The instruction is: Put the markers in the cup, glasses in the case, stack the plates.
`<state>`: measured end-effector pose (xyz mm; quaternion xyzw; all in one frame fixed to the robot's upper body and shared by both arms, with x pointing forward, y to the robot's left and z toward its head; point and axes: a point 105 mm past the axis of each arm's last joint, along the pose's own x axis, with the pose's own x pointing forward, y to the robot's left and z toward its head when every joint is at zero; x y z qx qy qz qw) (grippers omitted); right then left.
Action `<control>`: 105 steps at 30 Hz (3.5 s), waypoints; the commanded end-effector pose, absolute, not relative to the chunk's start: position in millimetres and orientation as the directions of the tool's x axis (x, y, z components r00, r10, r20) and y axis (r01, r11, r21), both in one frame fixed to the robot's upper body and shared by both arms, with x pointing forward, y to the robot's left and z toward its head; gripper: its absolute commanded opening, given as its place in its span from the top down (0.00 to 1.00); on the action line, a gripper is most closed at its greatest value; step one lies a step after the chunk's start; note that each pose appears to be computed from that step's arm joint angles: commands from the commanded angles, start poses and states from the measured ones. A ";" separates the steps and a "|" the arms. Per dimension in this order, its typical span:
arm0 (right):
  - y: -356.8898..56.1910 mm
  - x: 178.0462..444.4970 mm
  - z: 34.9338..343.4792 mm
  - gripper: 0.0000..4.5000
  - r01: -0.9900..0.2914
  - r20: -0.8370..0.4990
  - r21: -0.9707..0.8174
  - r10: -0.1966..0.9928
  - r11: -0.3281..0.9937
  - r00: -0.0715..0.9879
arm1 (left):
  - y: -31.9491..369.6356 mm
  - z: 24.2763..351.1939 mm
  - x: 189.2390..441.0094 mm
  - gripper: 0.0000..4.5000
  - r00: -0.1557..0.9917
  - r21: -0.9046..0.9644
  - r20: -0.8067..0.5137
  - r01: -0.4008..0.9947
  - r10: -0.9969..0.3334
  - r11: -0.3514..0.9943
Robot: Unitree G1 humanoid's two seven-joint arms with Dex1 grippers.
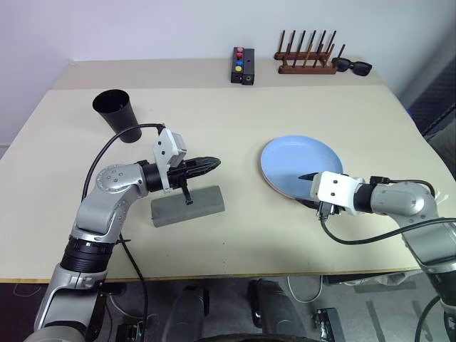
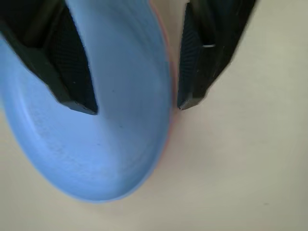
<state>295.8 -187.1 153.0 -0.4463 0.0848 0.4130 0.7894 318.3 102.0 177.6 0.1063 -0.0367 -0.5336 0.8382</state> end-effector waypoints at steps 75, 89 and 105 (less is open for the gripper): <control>-401.4 294.1 121.3 0.42 -0.161 -0.419 -0.598 -0.135 0.785 0.898 | 54.1 176.8 278.4 1.00 0.196 0.196 -0.025 0.963 -0.980 0.188; -342.6 310.4 168.0 0.99 -0.255 -0.286 -0.613 0.091 0.748 0.954 | 69.2 173.9 290.4 1.00 0.271 0.212 -0.041 0.943 -0.962 0.256; -200.3 334.4 173.2 0.94 -0.543 -0.234 -0.477 0.495 0.692 0.837 | 96.2 178.8 304.3 1.00 0.380 0.255 -0.045 0.899 -0.924 0.357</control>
